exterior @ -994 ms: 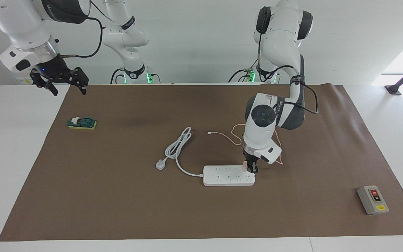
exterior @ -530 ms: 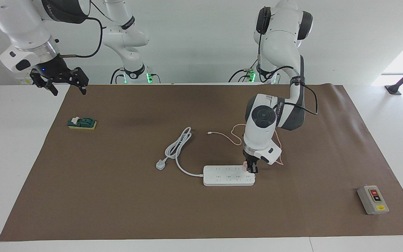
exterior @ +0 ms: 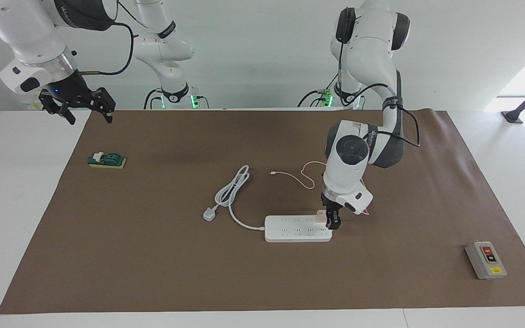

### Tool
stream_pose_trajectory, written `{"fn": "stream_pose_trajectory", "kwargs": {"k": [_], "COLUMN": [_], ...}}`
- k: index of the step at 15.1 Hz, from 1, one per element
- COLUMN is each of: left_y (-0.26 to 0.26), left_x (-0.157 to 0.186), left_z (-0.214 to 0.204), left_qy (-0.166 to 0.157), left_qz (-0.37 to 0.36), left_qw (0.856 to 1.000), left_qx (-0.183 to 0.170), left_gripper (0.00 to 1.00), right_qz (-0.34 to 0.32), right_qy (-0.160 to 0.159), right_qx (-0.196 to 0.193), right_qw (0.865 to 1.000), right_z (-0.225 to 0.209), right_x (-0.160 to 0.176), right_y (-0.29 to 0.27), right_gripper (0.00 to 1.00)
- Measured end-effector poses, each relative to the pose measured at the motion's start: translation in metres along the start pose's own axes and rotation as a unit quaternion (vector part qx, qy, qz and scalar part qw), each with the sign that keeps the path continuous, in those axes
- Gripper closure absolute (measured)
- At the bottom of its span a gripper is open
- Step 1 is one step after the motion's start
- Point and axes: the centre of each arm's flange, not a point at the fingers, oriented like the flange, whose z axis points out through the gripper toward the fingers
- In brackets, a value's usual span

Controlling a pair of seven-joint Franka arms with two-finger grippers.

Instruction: Plug charger into power strip

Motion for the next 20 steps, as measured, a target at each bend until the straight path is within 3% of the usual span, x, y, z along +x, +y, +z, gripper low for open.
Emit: {"fn": "stream_pose_trajectory", "kwargs": {"k": [1,2,6,11,15,20], "left_y": [0.001,0.0,-0.007,-0.014,-0.023,-0.042], "left_x": [0.008,0.015,0.052,0.144,0.219,0.29], "left_z": [-0.015,-0.031,-0.086,-0.127,-0.141,-0.162], "left_qy": [-0.005,-0.008,-0.011,-0.009,-0.012,-0.017], "left_qz": [0.004,0.009,0.071,0.191,0.301,0.436], "left_qw": [1.0,1.0,0.997,0.982,0.954,0.9], "left_qx": [-0.005,-0.01,-0.017,-0.007,0.004,0.006], "left_gripper": [0.01,0.0,0.0,0.0,0.0,0.0], "right_qz": [0.0,0.0,0.0,0.0,0.0,0.0], "right_qy": [0.0,0.0,0.0,0.0,0.0,0.0], "right_qx": [0.0,0.0,0.0,0.0,0.0,0.0], "right_qw": [1.0,1.0,1.0,1.0,1.0,1.0], "right_z": [0.0,0.0,0.0,0.0,0.0,0.0], "right_x": [0.0,0.0,0.0,0.0,0.0,0.0], "right_y": [0.0,0.0,0.0,0.0,0.0,0.0], "right_gripper": [0.0,0.0,0.0,0.0,0.0,0.0]}}
